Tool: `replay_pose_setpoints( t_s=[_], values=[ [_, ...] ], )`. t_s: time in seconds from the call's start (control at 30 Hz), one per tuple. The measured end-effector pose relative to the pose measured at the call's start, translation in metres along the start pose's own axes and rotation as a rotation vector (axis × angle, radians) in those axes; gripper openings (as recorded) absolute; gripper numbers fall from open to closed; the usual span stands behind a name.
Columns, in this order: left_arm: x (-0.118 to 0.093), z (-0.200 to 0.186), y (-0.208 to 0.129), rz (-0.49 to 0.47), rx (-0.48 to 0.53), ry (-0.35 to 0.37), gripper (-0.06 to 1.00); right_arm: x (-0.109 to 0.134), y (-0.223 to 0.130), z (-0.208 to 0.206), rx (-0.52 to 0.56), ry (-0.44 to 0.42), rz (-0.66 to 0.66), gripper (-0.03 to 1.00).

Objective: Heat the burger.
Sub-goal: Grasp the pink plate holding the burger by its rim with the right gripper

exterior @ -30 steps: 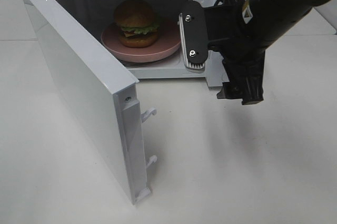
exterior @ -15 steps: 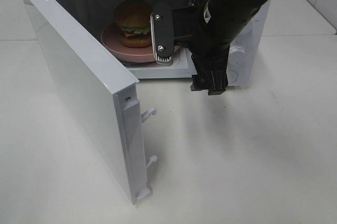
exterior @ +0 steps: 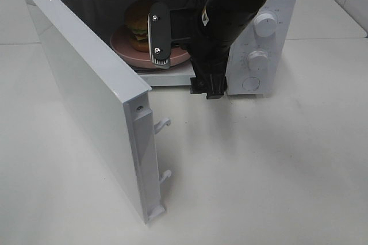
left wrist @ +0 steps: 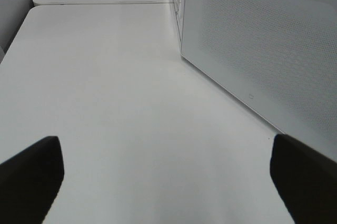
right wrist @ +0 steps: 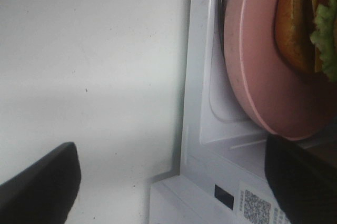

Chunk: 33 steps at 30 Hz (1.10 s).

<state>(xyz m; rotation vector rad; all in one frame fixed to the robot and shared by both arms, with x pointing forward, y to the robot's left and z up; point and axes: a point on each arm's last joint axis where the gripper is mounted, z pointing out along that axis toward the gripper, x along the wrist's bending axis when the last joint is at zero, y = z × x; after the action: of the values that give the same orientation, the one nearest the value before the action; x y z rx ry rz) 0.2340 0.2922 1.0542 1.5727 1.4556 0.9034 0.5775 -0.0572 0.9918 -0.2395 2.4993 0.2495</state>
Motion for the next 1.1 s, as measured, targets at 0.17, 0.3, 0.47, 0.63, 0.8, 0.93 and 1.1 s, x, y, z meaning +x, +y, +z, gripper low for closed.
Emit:
replay_pose_setpoints(
  t_s=[0.17,0.3,0.47,0.63,0.8,0.93,1.1],
  values=[
    [0.000,0.000,0.000,0.000,0.000,0.000,0.99,-0.004,0.004,0.008,-0.021,-0.019,0.030,0.90],
    [0.000,0.000,0.000,0.000,0.000,0.000,0.99,-0.006,0.007,0.017,-0.024,-0.021,0.031,0.90],
    [0.000,0.000,0.000,0.000,0.000,0.000,0.99,-0.007,0.009,0.028,-0.023,-0.015,0.033,0.89],
    [0.000,0.000,0.000,0.000,0.000,0.000,0.99,-0.013,0.014,0.042,-0.026,-0.021,0.047,0.88],
    [0.000,0.000,0.000,0.000,0.000,0.000,0.99,-0.016,0.017,0.053,-0.027,-0.023,0.048,0.87],
    [0.000,0.000,0.000,0.000,0.000,0.000,0.99,-0.018,0.019,0.059,-0.029,-0.026,0.051,0.87],
    [0.000,0.000,0.000,0.001,0.000,0.001,0.99,-0.022,0.023,0.070,-0.033,-0.034,0.068,0.87]
  ],
)
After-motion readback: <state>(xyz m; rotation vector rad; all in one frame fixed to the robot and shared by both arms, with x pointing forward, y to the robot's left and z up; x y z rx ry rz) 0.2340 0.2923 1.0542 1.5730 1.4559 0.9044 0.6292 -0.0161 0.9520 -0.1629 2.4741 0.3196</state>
